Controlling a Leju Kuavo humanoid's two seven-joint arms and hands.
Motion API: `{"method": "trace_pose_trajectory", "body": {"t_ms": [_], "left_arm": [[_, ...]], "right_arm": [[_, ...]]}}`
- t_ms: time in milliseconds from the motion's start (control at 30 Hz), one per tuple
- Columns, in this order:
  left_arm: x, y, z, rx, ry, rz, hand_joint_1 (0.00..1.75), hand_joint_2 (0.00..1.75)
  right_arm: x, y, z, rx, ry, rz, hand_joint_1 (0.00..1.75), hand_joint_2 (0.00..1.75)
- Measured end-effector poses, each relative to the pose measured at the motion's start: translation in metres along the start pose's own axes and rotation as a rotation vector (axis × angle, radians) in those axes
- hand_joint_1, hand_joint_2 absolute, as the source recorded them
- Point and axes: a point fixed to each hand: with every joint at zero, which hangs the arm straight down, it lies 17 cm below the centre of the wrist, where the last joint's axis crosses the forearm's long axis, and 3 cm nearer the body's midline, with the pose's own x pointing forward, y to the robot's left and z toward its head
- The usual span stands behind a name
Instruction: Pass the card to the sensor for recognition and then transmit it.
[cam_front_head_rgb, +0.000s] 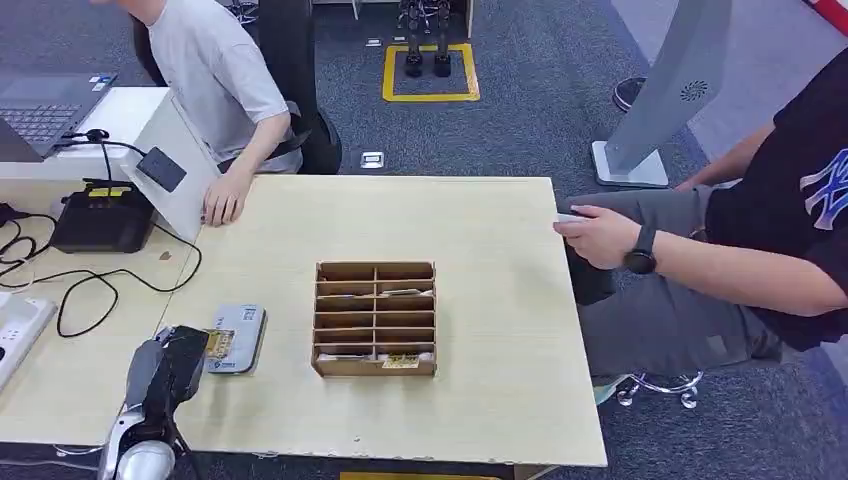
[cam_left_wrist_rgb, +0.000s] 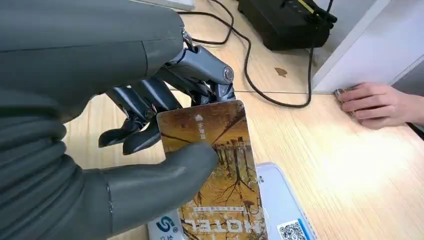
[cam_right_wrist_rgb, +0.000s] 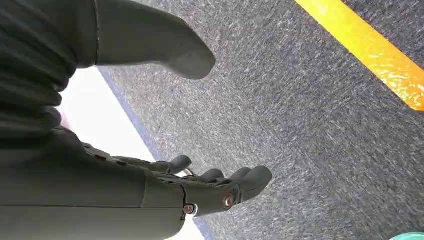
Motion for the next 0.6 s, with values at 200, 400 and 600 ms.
{"method": "trace_pose_trajectory", "body": {"t_ms": [200,400,600], "left_arm": [[0.003,-0.008,-0.001,-0.005,-0.003,-0.011,1.75,1.75],[0.007,-0.017,-0.003,-0.006,-0.013,-0.080,1.75,1.75],[0.009,-0.029,-0.003,-0.020,-0.024,-0.149,1.75,1.75]], "right_arm": [[0.000,-0.001,0.000,-0.002,0.000,0.006,0.00,1.75],[0.004,-0.003,-0.001,-0.006,-0.012,0.010,0.00,1.75],[0.006,-0.004,-0.001,-0.009,-0.018,0.017,0.00,1.75]]}}
